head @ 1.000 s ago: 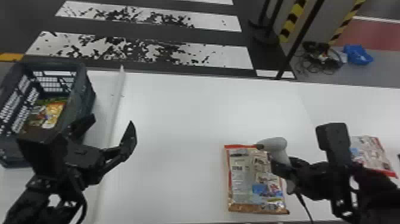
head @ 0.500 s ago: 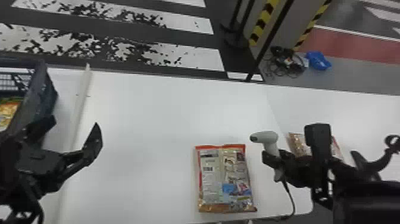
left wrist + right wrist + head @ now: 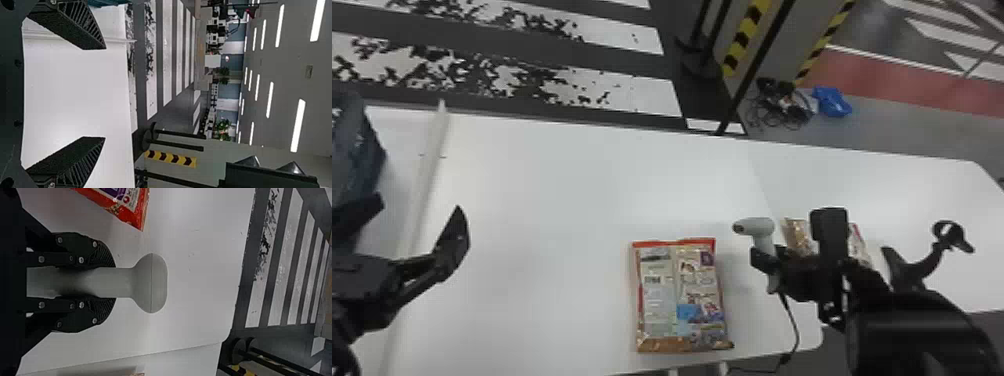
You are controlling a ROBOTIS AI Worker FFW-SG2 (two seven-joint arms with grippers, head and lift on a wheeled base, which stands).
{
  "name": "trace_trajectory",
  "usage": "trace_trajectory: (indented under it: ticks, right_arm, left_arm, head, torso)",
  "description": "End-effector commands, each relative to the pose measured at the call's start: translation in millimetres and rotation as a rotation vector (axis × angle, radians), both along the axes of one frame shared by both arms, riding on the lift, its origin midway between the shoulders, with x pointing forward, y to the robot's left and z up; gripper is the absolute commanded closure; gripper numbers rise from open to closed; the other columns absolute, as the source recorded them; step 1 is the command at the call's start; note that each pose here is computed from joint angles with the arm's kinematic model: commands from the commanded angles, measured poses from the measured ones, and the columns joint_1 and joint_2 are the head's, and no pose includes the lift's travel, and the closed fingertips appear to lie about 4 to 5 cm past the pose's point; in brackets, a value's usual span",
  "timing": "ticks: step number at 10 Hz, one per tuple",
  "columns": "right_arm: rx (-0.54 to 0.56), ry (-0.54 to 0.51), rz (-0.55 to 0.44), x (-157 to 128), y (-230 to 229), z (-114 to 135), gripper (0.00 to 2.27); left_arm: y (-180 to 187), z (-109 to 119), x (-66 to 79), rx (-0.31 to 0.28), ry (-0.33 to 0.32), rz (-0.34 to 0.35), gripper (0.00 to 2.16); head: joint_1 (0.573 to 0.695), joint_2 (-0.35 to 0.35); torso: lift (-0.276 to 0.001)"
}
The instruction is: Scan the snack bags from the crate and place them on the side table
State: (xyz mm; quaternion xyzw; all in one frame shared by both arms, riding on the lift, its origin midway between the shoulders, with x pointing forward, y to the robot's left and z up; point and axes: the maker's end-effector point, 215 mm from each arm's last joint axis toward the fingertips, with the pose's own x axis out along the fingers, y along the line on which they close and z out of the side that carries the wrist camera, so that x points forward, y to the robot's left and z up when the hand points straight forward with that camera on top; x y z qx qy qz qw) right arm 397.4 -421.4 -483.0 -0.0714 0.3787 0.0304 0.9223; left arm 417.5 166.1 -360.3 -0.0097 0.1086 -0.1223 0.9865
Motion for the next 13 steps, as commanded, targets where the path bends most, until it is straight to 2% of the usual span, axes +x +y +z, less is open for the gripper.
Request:
trace_trajectory:
  ticks: [1,6,13]
  right_arm:
    - [0.004,0.000,-0.004,3.3,-5.6,-10.6,2.23]
    - [0.002,0.008,-0.028,3.4,-18.8,-30.6,2.20]
    - [0.013,0.025,-0.034,3.0,-20.9,-44.9,2.05]
  left_arm:
    - [0.2,-1.1,-0.6,-0.005,0.003,0.005,0.04]
    - [0.9,-3.1,-1.7,-0.006,0.006,0.006,0.04]
    - [1.4,-4.7,-1.9,-0.008,0.009,0.007,0.04]
  head:
    - [0.695,-0.341]
    - [0.695,-0.350]
    - [0.695,-0.350]
  torso:
    - [-0.094]
    - [-0.094]
    - [-0.094]
